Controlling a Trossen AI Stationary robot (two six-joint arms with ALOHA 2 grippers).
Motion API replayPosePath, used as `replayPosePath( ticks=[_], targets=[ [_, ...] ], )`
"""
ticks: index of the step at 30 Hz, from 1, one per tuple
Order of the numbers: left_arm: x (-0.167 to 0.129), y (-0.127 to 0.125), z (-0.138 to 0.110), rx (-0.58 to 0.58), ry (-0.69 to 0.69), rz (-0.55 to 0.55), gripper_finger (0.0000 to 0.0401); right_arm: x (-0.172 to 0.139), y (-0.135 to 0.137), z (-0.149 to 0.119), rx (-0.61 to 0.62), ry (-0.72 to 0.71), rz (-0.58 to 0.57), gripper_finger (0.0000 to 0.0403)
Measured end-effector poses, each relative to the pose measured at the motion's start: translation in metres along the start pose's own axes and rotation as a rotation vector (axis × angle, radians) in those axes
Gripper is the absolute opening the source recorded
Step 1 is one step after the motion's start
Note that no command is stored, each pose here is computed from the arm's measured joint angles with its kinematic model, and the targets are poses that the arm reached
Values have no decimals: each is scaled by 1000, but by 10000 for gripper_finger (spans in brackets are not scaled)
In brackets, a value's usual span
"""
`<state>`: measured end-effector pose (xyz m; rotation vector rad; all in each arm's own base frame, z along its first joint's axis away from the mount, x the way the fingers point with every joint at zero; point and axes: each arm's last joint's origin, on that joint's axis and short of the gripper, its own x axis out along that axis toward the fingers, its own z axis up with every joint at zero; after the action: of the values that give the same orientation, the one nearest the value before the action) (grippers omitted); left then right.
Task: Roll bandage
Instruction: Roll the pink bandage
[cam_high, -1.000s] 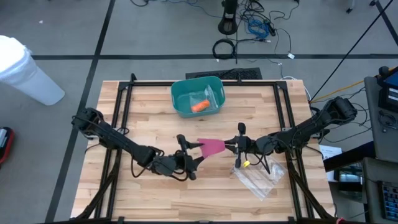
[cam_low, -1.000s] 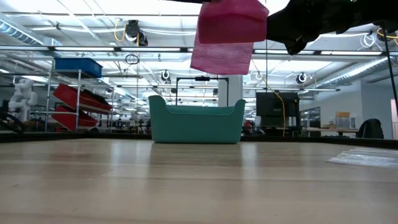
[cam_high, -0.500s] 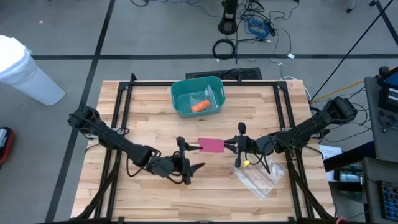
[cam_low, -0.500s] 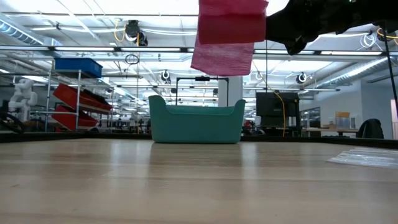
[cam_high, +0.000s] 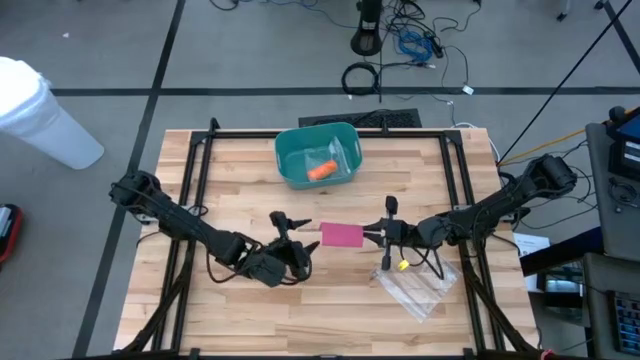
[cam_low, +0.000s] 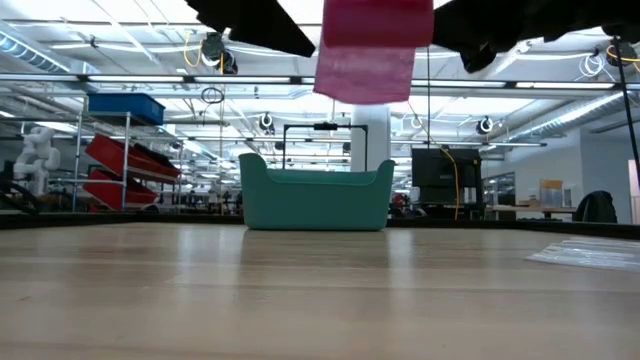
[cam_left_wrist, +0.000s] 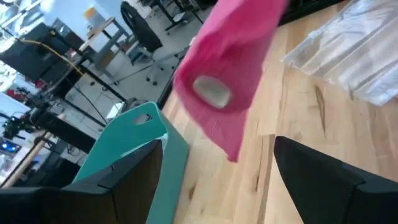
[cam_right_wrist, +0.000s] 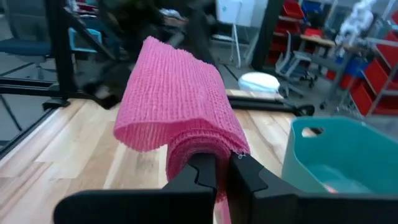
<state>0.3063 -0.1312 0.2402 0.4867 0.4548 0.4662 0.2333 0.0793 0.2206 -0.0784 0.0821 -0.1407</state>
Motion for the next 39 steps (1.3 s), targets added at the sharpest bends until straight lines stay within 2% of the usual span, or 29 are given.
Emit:
replayPosePath(
  ticks=[7,11,14,17,23,29,32,37,39],
  targets=[
    [14,6,-1,-88,-4,-121,316,-5,6,5,-78,-36,44,2],
    [22,10,-4,-159,-50,-153,315,-8,11,8,-107,-69,110,2],
    [28,11,-9,-158,-75,-167,304,-9,14,9,-128,-83,119,2],
    [32,14,-12,-151,-68,-186,262,-10,15,9,-135,-83,117,2],
    [38,17,-13,-171,-73,-258,134,-10,15,9,-140,-83,116,2],
    [42,20,-15,-151,-58,-256,18,-10,15,9,-104,-81,118,2],
    [42,21,-15,-127,-57,-233,6,-10,15,9,-103,-74,119,2],
    [40,23,-13,-46,-47,-72,3,-10,15,5,-95,-36,124,2],
    [36,24,-7,-31,-64,-63,2,-9,15,2,-81,-15,125,2]
  ],
)
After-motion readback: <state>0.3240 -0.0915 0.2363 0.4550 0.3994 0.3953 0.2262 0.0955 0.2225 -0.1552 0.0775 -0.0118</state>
